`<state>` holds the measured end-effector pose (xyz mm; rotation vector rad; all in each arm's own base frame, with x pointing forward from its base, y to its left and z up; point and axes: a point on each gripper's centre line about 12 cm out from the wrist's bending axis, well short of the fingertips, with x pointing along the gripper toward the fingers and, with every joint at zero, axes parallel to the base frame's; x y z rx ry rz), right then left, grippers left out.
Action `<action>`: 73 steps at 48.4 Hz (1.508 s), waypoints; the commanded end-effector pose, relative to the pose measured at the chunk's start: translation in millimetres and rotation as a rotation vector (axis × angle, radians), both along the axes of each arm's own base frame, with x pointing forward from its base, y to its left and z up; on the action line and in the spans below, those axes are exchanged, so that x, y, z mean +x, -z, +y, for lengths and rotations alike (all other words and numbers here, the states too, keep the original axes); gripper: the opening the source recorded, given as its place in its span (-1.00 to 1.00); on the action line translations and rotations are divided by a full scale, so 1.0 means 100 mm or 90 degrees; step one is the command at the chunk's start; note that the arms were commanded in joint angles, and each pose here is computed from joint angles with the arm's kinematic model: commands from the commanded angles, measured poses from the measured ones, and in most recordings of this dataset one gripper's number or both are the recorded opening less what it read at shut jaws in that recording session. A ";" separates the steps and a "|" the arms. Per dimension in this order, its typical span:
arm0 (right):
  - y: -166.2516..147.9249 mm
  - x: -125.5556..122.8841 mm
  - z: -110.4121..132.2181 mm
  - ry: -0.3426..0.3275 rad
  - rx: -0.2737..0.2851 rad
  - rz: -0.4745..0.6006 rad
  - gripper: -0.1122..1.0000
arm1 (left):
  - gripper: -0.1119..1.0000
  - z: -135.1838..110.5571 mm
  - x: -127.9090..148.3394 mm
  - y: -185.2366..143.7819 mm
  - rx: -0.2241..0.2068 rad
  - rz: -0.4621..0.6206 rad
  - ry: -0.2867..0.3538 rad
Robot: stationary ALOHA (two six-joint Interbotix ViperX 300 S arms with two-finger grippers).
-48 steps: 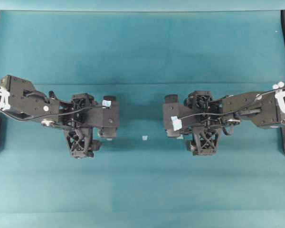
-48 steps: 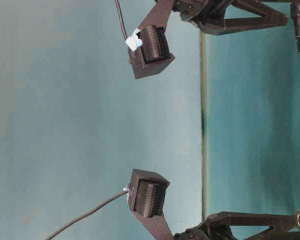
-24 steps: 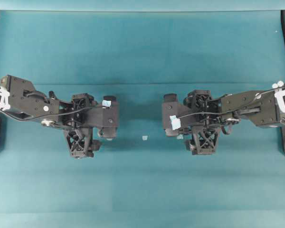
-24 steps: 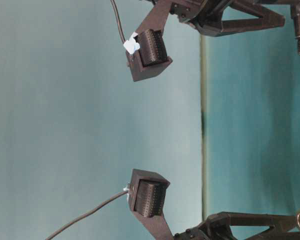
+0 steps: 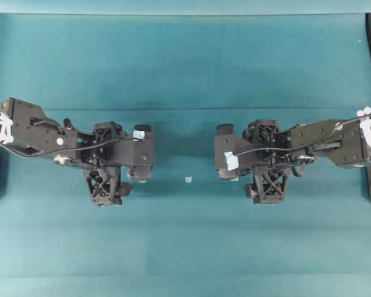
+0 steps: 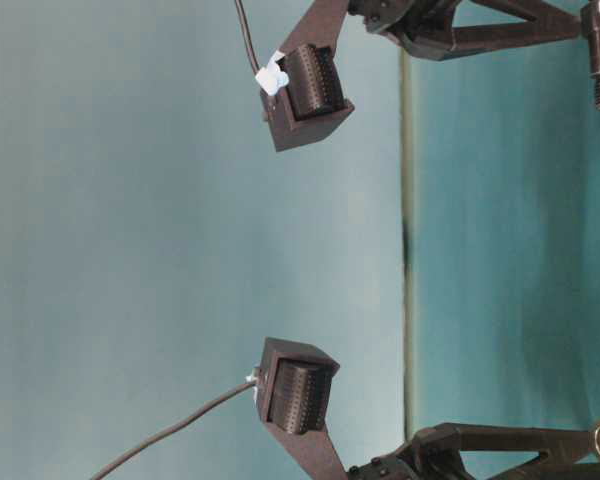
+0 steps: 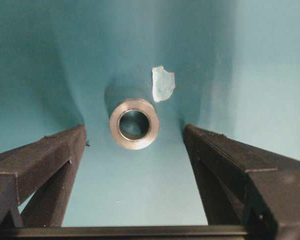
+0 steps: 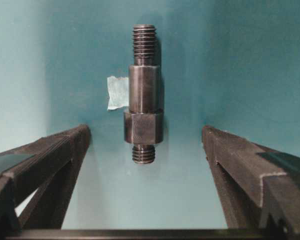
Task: Insert the washer onto the shaft with both hands.
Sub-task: 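Close left gripper on the washer and right gripper on the shaft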
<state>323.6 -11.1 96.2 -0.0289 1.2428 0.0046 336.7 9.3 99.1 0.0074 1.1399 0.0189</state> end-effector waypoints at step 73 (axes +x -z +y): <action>0.02 0.05 -0.11 0.022 0.000 -0.011 -0.79 | -0.17 -0.04 0.09 -0.13 0.005 -0.040 0.017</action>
